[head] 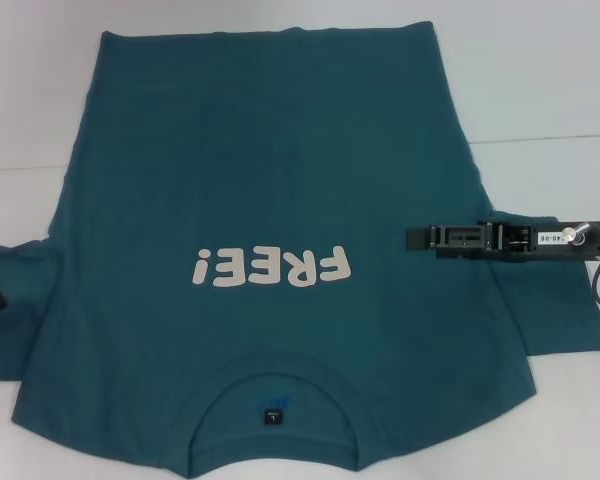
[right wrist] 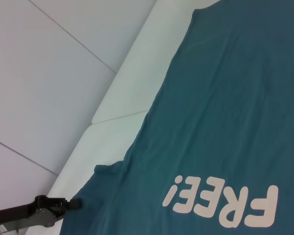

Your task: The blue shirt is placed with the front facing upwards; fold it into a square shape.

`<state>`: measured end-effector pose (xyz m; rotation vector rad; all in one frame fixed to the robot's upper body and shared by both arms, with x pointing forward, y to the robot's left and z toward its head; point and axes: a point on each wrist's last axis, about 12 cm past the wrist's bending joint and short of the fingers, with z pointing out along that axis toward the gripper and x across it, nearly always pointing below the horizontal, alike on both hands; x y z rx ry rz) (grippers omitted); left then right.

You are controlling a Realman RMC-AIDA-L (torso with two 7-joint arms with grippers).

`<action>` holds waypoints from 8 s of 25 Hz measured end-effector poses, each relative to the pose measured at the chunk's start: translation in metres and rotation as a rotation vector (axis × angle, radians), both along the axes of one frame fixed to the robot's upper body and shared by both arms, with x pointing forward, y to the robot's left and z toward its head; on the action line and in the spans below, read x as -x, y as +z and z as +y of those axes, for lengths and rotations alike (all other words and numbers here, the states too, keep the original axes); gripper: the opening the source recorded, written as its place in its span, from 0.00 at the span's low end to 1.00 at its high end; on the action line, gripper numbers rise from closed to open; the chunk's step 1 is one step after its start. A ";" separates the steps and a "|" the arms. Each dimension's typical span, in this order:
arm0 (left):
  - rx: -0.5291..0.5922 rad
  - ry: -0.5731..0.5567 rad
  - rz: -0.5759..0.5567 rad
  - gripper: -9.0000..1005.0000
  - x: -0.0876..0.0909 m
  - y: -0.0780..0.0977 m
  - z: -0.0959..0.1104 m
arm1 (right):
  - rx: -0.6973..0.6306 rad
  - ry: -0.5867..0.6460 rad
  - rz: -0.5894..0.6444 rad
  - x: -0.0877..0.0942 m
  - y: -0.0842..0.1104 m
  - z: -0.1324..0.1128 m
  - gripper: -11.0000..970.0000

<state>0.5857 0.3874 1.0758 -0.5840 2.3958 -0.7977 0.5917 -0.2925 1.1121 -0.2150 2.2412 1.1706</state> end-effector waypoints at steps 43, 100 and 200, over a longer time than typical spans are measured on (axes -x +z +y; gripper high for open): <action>-0.133 -0.219 0.071 0.04 -0.042 0.074 -0.019 | 0.001 0.006 0.006 0.001 -0.001 0.001 0.94; 0.012 -0.169 0.016 0.21 -0.060 0.040 -0.088 | -0.001 -0.001 0.016 0.002 -0.005 0.002 0.94; 0.136 -0.100 -0.210 0.76 -0.060 0.030 -0.099 | 0.015 -0.043 0.034 -0.001 -0.010 -0.002 0.94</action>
